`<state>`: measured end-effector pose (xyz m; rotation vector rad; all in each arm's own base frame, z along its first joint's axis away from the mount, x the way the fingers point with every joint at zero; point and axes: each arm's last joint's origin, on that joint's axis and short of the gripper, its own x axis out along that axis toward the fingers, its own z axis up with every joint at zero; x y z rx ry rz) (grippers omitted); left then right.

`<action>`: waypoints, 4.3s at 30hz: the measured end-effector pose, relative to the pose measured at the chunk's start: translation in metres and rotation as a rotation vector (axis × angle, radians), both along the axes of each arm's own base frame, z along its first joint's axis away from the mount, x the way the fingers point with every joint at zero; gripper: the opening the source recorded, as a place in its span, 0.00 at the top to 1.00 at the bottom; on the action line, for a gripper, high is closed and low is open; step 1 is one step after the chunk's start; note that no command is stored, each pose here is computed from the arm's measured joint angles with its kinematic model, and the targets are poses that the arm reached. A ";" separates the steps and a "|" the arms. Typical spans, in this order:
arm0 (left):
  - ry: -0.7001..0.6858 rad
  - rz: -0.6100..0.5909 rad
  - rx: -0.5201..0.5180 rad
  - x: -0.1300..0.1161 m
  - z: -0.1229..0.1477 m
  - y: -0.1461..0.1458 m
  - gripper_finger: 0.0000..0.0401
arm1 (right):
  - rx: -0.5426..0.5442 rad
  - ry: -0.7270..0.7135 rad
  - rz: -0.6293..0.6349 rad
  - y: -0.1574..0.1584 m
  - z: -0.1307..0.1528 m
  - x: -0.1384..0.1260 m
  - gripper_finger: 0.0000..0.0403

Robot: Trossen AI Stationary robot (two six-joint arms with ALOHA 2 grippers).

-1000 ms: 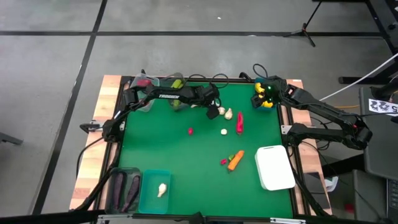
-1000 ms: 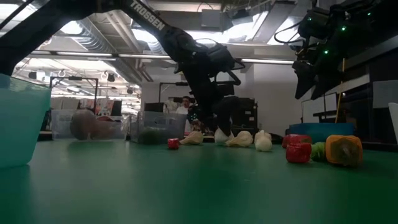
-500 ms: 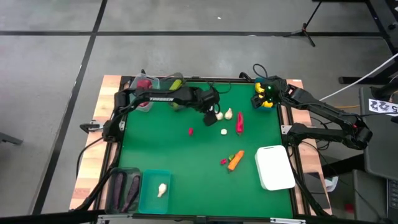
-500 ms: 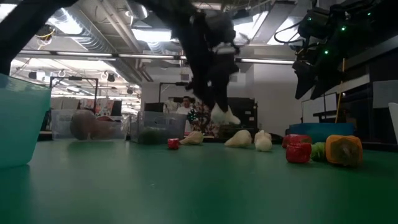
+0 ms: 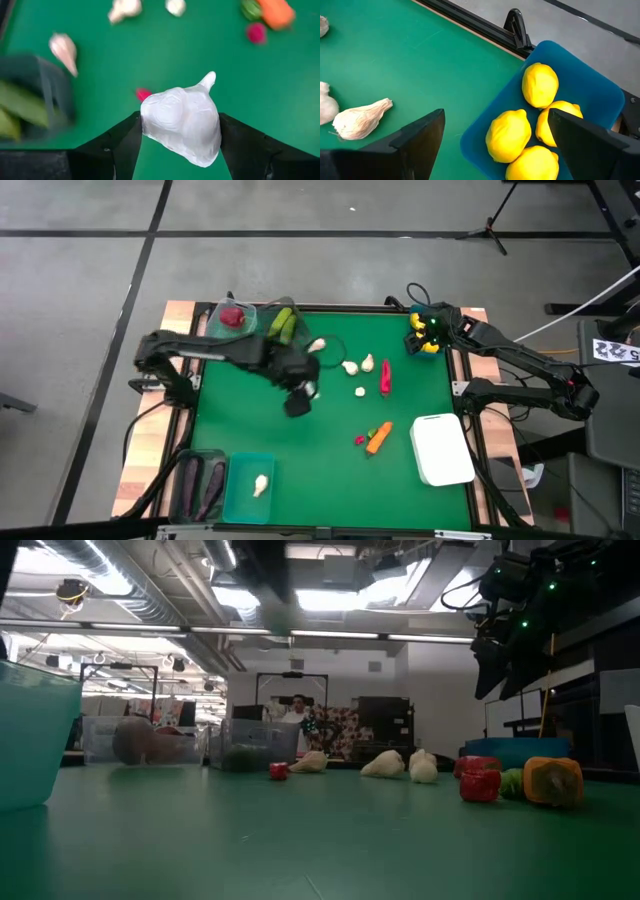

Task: Sort produce into baskets
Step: Put the garlic into the green bin

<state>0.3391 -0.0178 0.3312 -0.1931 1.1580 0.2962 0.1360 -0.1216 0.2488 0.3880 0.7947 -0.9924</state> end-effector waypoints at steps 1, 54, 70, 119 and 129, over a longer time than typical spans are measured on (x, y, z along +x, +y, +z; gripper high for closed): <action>0.002 0.005 -0.015 -0.007 0.005 -0.011 0.41 | 0.000 0.000 0.000 0.000 0.000 0.000 0.13; 0.376 0.426 -0.113 -0.104 -0.077 -0.216 0.24 | -0.005 0.015 0.045 0.000 0.000 0.001 0.13; 0.291 0.256 0.068 -0.066 -0.076 -0.167 0.20 | 0.012 0.002 0.060 0.001 0.000 0.001 0.13; -0.335 -0.120 0.181 0.050 -0.086 0.127 0.20 | 0.012 0.028 0.094 0.001 -0.001 0.001 0.13; -0.561 -0.190 0.214 0.059 -0.112 0.144 0.20 | 0.003 0.035 0.108 0.001 -0.001 0.001 0.13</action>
